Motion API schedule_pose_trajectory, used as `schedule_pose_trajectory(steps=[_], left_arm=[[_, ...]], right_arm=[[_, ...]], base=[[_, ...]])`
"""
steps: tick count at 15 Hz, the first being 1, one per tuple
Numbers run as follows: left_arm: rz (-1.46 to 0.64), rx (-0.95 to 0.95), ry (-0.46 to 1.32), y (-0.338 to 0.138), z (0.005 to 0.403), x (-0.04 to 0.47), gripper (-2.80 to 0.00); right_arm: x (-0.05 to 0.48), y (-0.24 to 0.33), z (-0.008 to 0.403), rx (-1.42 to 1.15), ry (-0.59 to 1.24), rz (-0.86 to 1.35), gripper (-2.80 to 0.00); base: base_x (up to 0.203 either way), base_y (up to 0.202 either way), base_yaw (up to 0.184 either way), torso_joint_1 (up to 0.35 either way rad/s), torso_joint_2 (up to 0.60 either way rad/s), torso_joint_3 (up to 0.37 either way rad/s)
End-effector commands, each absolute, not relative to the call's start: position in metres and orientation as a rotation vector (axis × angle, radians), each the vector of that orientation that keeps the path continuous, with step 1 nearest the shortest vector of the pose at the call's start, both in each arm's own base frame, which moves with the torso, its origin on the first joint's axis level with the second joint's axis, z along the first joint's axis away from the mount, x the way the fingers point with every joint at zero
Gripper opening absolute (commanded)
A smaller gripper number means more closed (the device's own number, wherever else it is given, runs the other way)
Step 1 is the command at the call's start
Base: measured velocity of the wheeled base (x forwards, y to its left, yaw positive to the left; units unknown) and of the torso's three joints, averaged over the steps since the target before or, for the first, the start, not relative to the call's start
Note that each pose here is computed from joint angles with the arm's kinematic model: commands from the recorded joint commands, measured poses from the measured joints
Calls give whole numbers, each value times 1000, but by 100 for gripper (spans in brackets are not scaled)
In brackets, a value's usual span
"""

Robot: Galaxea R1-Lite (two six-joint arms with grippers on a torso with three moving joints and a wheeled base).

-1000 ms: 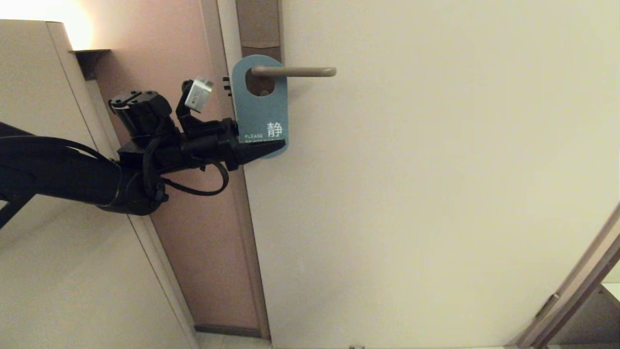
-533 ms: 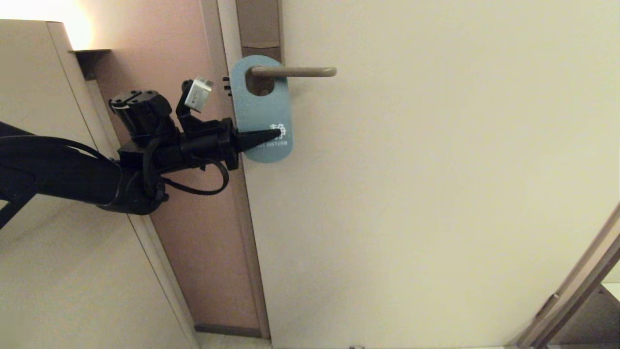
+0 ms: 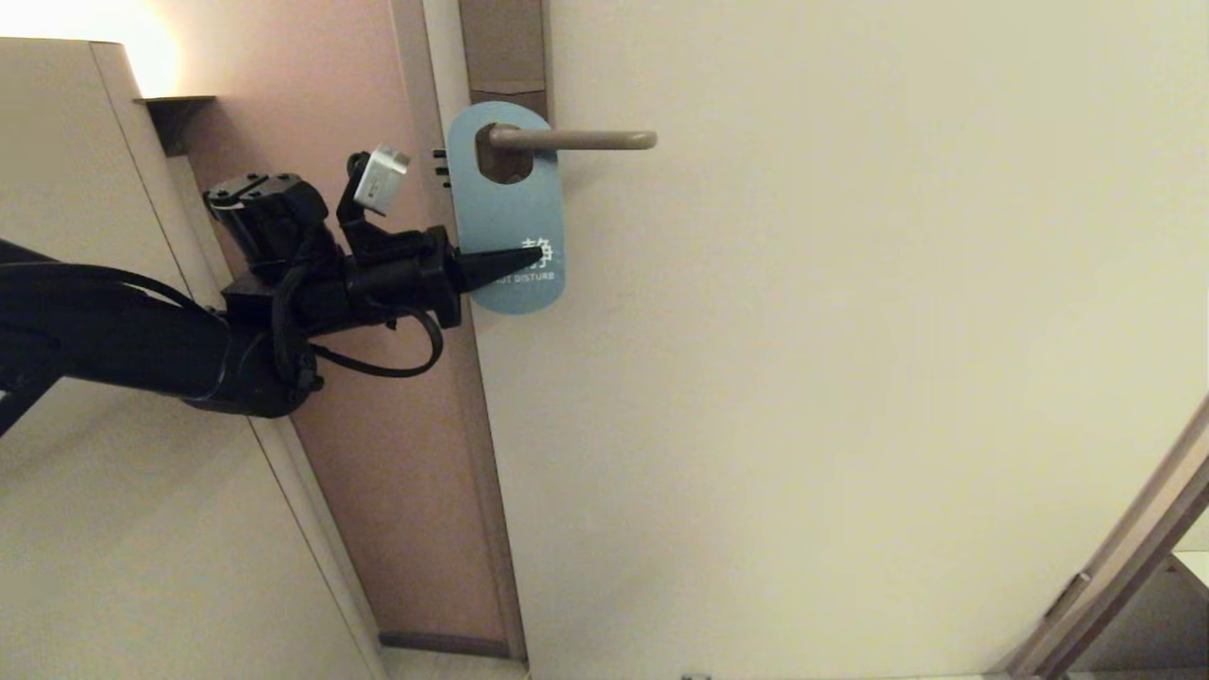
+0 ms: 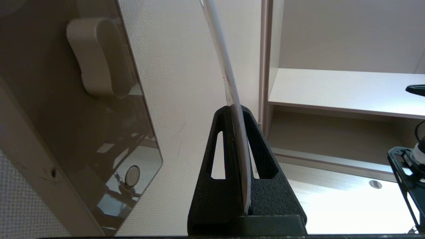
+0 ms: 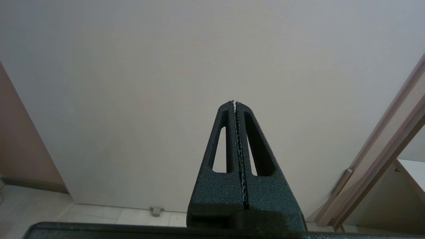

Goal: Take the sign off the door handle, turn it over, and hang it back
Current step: Take down the sign

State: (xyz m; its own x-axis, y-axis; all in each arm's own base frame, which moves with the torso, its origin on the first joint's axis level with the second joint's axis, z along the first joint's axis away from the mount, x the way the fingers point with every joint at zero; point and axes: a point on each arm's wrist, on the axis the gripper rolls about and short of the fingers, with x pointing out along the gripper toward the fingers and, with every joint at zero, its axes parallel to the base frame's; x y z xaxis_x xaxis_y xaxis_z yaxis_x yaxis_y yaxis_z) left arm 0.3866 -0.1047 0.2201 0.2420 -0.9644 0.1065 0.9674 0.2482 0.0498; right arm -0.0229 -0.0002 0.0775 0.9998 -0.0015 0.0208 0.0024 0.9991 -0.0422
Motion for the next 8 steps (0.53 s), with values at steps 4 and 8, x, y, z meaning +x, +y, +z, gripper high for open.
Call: schedule_pose_trajectory(steps=[4, 8], left_arm=[[-1288, -25, -148, -105, 229, 378, -280], [-1249, -28, -157, -104, 234, 371, -280]], right_arm=[[-23, 0, 78, -43, -20, -1, -280], [-23, 0, 78, -43, -20, -2, -280]], base=[[0, 0, 0, 0, 0, 0], [0, 0, 0, 0, 0, 0]])
